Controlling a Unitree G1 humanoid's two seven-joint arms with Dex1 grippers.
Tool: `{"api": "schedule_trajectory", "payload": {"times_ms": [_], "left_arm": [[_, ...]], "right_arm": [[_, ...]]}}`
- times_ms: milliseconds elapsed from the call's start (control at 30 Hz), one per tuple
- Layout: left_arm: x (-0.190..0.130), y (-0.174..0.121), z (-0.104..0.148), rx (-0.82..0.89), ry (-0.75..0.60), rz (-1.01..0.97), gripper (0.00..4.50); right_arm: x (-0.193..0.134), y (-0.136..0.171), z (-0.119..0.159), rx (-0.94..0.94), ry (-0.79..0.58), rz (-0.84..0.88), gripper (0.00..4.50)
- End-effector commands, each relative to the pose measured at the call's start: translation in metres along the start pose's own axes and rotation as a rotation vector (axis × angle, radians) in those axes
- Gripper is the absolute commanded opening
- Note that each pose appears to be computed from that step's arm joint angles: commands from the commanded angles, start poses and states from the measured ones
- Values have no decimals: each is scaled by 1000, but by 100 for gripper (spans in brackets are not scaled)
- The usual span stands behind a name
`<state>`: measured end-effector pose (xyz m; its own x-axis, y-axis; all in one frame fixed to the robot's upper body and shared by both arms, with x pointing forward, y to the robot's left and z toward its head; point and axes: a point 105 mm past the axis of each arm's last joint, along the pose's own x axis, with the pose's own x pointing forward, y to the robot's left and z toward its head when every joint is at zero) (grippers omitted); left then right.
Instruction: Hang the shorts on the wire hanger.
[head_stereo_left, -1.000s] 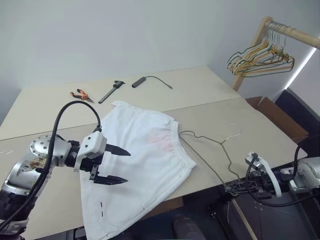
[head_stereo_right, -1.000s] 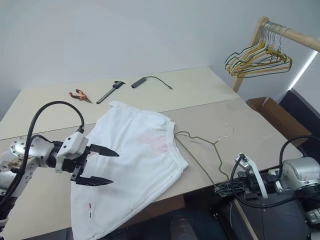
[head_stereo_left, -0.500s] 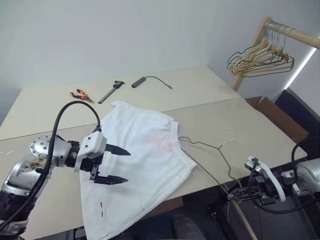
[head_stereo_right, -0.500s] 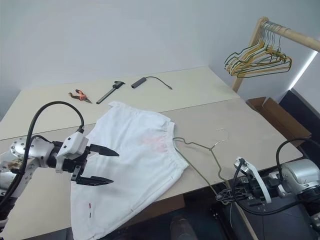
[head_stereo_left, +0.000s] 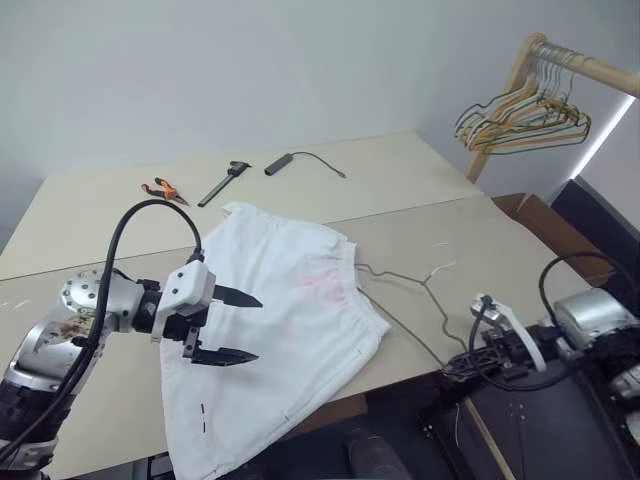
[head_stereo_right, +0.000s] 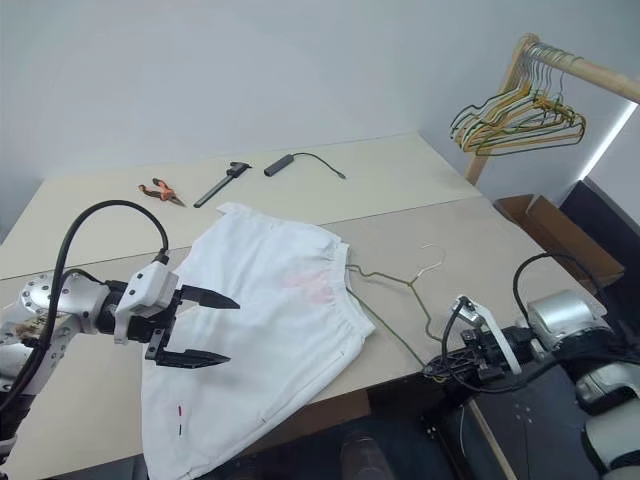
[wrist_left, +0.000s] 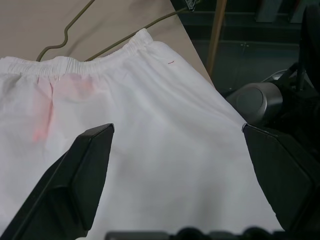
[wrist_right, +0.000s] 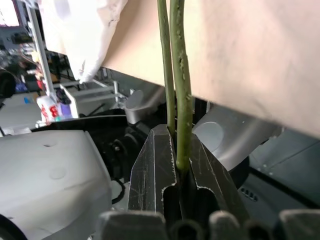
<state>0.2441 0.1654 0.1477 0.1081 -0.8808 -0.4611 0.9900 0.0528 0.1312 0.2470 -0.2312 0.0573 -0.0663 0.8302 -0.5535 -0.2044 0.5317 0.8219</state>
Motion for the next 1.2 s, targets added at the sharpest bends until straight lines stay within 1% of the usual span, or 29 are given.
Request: {"api": "schedule_trajectory", "payload": {"times_ms": [33, 200, 333, 433, 633, 867, 1000, 1200], "left_arm": [[-5, 2, 9, 41, -5, 32, 447], [-6, 1, 10, 38, -10, 40, 447], [-5, 0, 10, 38, -13, 43, 447], [-5, 1, 10, 38, -13, 47, 447], [-5, 0, 10, 35, -14, 51, 447], [-4, -3, 9, 28, -15, 55, 447], [-4, -5, 8, 24, -17, 58, 447], [-3, -7, 7, 19, -18, 62, 447]], "right_arm": [[-5, 7, 15, -48, -37, 49, 0], [-1, 14, 29, -62, -74, 92, 0], [6, 15, 31, -78, -52, 101, 0], [6, 20, 38, -94, -65, 120, 0], [6, 20, 51, -55, -90, 98, 0], [15, 26, 58, -66, -66, 112, 0], [19, 28, 62, -103, -43, 104, 0], [22, 25, 77, -105, -82, 66, 0]]}}
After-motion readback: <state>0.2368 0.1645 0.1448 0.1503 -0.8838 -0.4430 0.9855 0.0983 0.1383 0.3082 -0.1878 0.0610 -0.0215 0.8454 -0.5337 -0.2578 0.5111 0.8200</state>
